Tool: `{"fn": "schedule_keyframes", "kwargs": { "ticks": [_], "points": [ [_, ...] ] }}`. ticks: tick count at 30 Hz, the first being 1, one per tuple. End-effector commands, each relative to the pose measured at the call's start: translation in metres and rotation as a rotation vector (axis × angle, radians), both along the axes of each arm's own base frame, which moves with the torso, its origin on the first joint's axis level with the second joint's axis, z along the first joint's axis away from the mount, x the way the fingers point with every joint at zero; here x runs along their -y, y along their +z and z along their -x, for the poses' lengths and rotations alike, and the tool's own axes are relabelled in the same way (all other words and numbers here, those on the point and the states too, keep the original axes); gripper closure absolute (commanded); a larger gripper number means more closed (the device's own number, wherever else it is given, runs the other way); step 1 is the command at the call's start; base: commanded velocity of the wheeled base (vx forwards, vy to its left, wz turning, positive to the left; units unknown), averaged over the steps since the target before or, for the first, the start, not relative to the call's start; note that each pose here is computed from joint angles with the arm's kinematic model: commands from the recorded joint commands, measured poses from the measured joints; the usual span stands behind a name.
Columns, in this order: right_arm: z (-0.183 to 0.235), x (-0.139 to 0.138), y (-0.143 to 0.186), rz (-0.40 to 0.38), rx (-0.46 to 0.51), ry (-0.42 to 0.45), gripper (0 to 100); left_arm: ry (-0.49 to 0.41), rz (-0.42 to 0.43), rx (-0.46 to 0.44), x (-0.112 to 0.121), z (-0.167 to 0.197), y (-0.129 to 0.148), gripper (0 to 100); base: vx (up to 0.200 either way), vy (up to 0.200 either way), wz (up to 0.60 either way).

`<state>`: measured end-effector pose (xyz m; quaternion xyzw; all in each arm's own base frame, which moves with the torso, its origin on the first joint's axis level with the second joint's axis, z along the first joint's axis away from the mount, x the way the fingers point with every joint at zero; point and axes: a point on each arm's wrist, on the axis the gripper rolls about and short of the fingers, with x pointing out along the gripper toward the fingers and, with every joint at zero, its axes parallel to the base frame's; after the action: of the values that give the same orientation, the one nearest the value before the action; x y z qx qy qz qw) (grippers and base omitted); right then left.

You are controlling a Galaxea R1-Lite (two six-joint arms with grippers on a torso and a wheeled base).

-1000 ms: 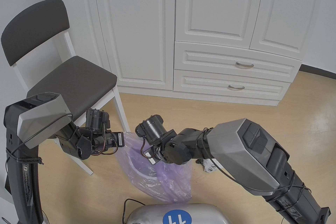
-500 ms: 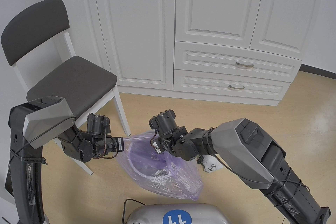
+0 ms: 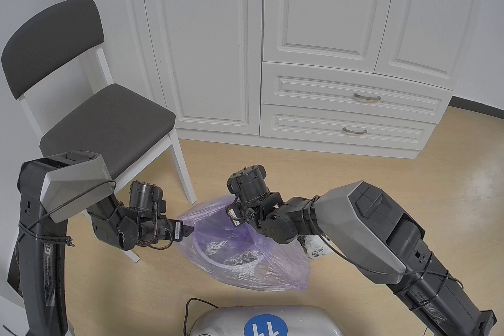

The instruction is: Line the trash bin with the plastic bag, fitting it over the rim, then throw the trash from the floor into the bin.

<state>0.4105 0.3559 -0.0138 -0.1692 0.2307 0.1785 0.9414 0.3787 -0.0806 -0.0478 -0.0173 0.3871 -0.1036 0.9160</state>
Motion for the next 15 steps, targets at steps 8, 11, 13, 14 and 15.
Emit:
{"fn": "schedule_keyframes", "kwargs": {
  "ticks": [8,11,13,14,15],
  "points": [
    [-0.007,-0.002,-0.004,-0.072,0.069,0.014,100,-0.176,0.026,0.009,-0.020,0.030,0.027,0,0.000,0.000,0.00],
    [-0.008,-0.003,-0.001,-0.105,0.114,0.012,100,-0.193,0.028,0.021,-0.015,0.032,0.032,0,0.000,0.000,0.00],
    [-0.011,-0.005,0.003,-0.154,0.175,0.013,100,-0.211,0.025,0.032,-0.011,0.036,0.037,0,0.000,0.000,0.00],
    [-0.011,-0.006,0.003,-0.165,0.192,0.018,100,-0.216,0.026,0.036,-0.009,0.037,0.040,0,0.000,0.000,0.00],
    [-0.011,-0.007,0.003,-0.166,0.200,0.021,100,-0.220,0.027,0.037,-0.007,0.037,0.040,0,0.000,0.000,0.00]
  ]
}}
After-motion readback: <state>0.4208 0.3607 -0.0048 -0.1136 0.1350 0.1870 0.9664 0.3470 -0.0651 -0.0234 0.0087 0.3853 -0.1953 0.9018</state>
